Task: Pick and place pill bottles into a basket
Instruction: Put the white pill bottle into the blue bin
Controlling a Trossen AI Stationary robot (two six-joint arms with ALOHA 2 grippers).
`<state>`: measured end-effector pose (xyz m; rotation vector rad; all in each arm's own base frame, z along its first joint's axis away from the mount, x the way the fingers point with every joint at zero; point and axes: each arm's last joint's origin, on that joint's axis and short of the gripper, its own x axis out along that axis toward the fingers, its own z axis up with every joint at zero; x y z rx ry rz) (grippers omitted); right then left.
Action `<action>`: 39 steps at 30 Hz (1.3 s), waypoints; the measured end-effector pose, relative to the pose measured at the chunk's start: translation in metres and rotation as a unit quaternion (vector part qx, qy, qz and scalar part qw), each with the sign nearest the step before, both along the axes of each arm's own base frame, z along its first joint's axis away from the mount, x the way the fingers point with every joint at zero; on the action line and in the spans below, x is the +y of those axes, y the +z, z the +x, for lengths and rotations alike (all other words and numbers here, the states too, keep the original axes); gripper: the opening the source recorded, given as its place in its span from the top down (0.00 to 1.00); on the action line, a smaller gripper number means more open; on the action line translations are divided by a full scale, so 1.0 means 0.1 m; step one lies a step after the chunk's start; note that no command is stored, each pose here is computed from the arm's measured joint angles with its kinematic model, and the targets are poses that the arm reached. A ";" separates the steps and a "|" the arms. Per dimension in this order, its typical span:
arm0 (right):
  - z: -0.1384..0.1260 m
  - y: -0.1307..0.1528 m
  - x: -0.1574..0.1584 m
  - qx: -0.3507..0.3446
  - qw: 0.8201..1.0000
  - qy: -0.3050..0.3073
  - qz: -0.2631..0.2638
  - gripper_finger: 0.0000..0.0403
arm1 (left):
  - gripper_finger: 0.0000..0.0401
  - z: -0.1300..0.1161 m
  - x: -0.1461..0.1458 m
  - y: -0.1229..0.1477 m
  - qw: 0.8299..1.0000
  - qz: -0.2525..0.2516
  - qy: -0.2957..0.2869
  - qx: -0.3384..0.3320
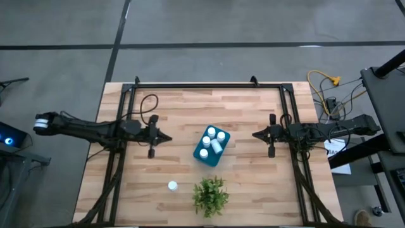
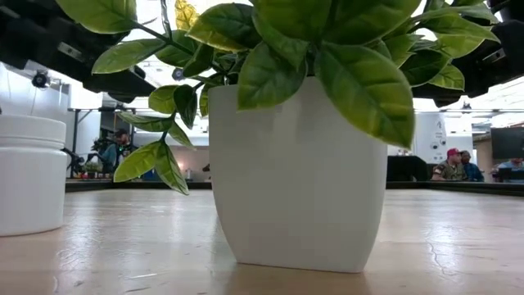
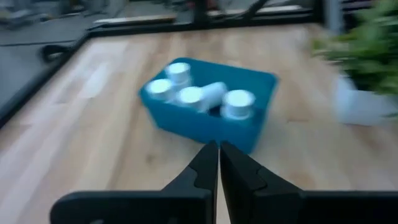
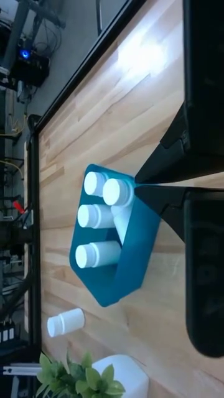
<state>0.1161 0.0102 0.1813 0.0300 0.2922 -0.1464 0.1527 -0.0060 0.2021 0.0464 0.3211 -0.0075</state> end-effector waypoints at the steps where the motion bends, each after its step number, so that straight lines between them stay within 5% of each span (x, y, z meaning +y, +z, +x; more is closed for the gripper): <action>1: 0.00 0.00 0.00 0.000 1.000 -0.001 0.002 0.98 | 1.00 -0.02 -0.01 -0.01 1.000 -0.004 -0.016 -0.003; 20: 0.00 0.00 0.00 -0.001 1.000 -0.003 0.009 0.98 | 1.00 -0.31 -0.02 -0.18 0.993 -0.018 -0.062 -0.097; 39: 0.00 0.00 -0.01 -0.004 1.000 -0.019 0.011 0.98 | 1.00 -0.43 0.01 -0.33 0.996 0.003 -0.023 -0.089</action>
